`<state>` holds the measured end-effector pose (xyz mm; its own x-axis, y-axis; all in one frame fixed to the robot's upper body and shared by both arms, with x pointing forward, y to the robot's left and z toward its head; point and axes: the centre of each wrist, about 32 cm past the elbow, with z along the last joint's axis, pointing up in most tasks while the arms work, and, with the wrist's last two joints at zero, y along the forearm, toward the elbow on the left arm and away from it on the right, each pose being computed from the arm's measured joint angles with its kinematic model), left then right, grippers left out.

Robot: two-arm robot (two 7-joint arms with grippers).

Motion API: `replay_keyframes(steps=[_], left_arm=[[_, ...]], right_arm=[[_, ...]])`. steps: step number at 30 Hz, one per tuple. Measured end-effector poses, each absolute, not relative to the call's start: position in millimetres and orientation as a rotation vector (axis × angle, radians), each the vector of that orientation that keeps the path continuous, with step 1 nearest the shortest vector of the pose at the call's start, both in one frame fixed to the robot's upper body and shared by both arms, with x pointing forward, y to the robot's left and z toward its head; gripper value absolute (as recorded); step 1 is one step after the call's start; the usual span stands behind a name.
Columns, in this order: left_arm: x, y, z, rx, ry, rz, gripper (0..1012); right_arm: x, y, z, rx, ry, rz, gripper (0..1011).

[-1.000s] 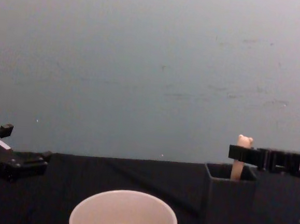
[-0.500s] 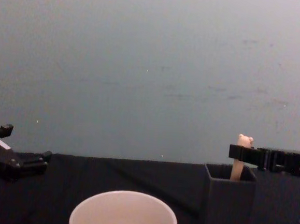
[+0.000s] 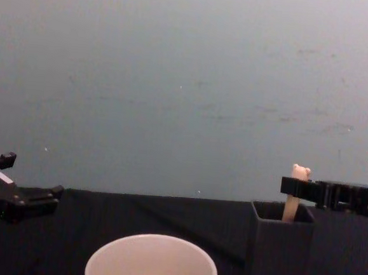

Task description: Pick up the stirring spoon with one hand, stir inside the cup, then place it back in its original position.

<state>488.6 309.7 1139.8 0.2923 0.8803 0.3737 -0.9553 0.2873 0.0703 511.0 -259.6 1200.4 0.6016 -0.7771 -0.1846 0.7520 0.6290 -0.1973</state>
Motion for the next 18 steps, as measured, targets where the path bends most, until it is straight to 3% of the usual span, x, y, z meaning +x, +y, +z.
replay_keyframes(steps=[5,18], left_arm=[[488.6,309.7,1139.8,0.304,-0.285,1.248,1001],[488.6,309.7,1139.8,0.304,-0.285,1.248,1001]], right_arm=[[511.0,-259.6,1200.4,-0.102,0.264,-0.888,255],[511.0,-259.6,1200.4,-0.102,0.264,-0.888,683]])
